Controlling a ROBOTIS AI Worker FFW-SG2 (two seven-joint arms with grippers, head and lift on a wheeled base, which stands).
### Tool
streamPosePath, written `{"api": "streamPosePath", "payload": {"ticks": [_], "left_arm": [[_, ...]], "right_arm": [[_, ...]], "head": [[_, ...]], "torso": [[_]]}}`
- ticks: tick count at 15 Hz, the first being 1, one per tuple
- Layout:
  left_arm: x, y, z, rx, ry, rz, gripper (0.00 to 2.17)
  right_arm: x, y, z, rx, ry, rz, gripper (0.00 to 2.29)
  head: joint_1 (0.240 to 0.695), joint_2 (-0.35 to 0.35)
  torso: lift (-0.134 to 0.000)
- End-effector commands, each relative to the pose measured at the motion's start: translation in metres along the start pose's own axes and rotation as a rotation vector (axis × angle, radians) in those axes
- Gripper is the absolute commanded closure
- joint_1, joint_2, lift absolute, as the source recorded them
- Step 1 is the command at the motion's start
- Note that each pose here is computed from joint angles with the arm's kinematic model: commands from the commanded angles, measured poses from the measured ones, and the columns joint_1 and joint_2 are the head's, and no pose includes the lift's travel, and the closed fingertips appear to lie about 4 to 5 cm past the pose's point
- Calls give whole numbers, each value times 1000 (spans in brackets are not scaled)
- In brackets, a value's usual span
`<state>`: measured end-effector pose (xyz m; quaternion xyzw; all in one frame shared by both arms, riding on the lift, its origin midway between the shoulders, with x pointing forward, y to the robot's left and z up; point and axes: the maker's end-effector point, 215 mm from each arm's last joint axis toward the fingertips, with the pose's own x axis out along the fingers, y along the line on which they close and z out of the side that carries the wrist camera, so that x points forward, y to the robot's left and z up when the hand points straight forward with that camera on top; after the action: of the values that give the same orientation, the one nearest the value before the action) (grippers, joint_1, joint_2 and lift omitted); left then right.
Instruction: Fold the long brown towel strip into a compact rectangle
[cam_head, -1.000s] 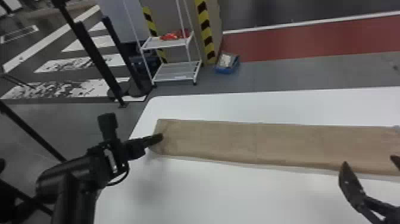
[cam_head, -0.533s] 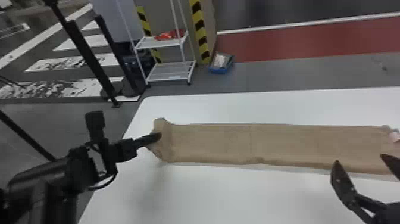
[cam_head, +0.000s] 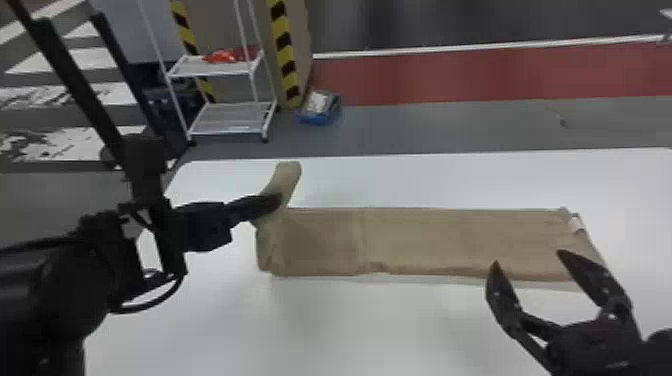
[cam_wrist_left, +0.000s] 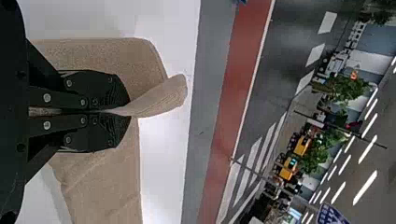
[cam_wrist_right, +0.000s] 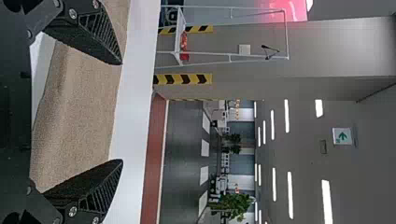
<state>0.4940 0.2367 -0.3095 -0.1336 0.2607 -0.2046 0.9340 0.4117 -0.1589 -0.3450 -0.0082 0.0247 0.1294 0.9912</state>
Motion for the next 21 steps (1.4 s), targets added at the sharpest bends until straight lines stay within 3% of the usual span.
{"api": "streamPosePath", "payload": {"ticks": [1,5,6,8,12,15,16,17,18,21], "left_arm": [[21,-51,7,51,-9,-47,2142],[59,-121,18,133,-17,-52,2142],[68,-132,20,166,-15,-17,2142],[83,-141,13,250,14,41,2142],[98,-184,-15,323,65,-15,2142],[124,-198,-41,403,105,11,2128],[133,-203,-47,437,107,30,1791],[140,-215,-45,473,86,28,738],[142,-225,-49,485,86,7,-2],[141,-249,-64,514,101,-34,43]], "right_arm": [[0,0,-1,2,1,-2,147],[-4,-4,1,-2,0,-10,147],[-4,-4,1,-1,-1,-12,147],[-5,-8,0,-2,1,-17,147],[-7,-12,-1,-3,2,-24,147],[-8,-14,-1,0,1,-29,147],[-8,-15,-1,-3,0,-30,147],[-8,-15,-1,-2,-1,-30,147],[-9,-15,-1,-2,-3,-30,147],[-10,-15,1,-3,-7,-31,147]], "head": [[695,115],[695,6],[695,-12],[695,-64],[695,-126],[695,-178],[695,-178],[695,-193],[695,-201],[695,-253]], "torso": [[-125],[-125],[-125],[-125],[-125],[-125],[-125],[-125],[-125],[-125]]}}
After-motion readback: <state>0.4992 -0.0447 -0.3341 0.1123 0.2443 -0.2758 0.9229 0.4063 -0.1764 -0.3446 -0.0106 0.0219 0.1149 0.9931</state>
